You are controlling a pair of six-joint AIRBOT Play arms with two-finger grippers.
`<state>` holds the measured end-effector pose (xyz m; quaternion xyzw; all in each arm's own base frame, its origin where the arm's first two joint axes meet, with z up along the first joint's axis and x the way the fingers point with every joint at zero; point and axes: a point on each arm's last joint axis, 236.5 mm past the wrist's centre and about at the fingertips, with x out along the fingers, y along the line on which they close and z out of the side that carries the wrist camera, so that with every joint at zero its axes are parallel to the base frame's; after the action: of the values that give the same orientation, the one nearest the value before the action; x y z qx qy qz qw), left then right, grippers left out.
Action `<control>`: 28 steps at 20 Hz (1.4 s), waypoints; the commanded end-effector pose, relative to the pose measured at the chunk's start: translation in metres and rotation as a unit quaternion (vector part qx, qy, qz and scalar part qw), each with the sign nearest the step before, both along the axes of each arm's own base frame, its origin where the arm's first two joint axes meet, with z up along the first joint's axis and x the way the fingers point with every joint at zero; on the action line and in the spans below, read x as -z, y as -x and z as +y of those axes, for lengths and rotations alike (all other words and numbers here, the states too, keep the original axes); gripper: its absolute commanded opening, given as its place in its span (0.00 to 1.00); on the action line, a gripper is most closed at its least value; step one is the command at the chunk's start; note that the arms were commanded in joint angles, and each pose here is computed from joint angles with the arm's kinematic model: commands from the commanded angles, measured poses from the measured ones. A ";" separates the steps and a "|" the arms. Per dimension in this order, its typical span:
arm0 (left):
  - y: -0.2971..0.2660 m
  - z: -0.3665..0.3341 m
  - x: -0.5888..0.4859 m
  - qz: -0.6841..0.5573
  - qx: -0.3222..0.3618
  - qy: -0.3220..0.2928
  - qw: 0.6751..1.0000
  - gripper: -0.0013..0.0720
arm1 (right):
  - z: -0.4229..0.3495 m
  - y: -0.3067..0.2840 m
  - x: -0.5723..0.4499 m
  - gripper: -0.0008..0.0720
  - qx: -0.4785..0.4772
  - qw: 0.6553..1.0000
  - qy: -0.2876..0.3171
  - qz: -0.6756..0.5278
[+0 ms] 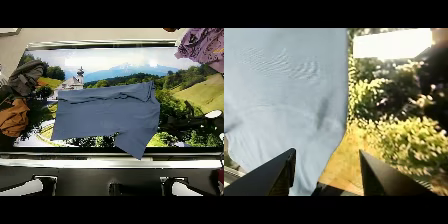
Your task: Fold the clothes and pants, and hang the long-sleeved shirts on hangers.
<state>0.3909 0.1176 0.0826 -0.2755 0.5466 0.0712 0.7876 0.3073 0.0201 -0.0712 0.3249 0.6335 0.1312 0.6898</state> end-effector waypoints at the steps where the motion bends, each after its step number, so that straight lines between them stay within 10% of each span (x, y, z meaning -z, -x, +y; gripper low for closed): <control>1: -0.005 -0.004 0.000 -0.010 0.002 -0.005 1.000 0.93 | 0.016 -0.004 0.012 0.67 0.016 0.999 -0.047 -0.002; 10: -0.011 -0.015 -0.001 -0.016 0.016 -0.007 1.000 0.93 | 0.014 0.000 0.037 0.65 -0.001 0.999 -0.034 0.013; 18: -0.014 -0.013 0.003 -0.016 -0.013 0.001 1.000 0.93 | 0.021 -0.001 0.050 0.05 0.007 0.998 -0.058 0.023; 28: 0.110 -0.073 0.134 0.058 -0.017 0.184 0.981 0.93 | 0.021 -0.003 0.037 0.04 0.012 0.998 -0.055 0.016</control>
<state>0.3057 0.0781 -0.0247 -0.3660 0.5941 0.0458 0.7148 0.3119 0.0377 -0.1130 0.3636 0.6304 0.1488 0.6696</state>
